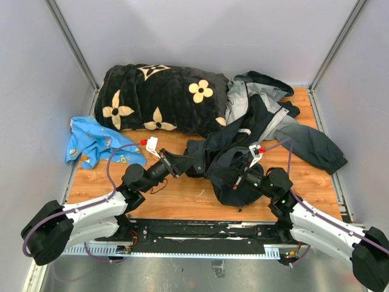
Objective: Zip up the jacket
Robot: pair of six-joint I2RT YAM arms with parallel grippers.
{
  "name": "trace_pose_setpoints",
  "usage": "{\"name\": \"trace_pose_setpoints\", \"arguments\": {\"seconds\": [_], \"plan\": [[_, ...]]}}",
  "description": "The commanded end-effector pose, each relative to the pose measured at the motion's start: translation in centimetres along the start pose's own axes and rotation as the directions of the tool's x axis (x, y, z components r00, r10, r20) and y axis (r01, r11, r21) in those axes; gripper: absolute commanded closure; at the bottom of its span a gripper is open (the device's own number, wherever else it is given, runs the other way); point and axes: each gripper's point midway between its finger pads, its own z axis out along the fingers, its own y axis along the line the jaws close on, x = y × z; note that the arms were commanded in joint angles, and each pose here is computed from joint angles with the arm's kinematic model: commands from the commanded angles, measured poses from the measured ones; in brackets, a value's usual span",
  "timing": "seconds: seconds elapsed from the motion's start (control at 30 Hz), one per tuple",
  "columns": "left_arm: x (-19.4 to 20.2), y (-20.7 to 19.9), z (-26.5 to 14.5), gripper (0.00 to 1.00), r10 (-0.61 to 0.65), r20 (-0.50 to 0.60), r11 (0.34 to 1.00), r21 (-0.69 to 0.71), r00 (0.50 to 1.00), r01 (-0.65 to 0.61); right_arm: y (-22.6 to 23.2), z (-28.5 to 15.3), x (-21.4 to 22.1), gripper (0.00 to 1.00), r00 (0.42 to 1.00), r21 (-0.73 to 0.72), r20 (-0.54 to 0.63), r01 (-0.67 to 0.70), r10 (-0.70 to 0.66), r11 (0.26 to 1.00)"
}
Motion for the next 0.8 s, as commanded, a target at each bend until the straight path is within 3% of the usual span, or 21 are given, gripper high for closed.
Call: {"name": "trace_pose_setpoints", "arguments": {"seconds": [0.0, 0.77], "plan": [[-0.47, -1.47, -0.07, 1.0, 0.029, 0.023, 0.997, 0.066, 0.999, -0.031, 2.12, 0.39, -2.77, 0.99, 0.997, -0.067, 0.078, 0.026, -0.021, 0.997], [0.1, -1.86, -0.21, 1.0, 0.019, 0.0, 0.996, 0.087, 1.0, -0.019, 1.89, 0.31, -2.9, 0.99, 0.996, -0.057, 0.093, 0.02, -0.015, 0.998]]}}
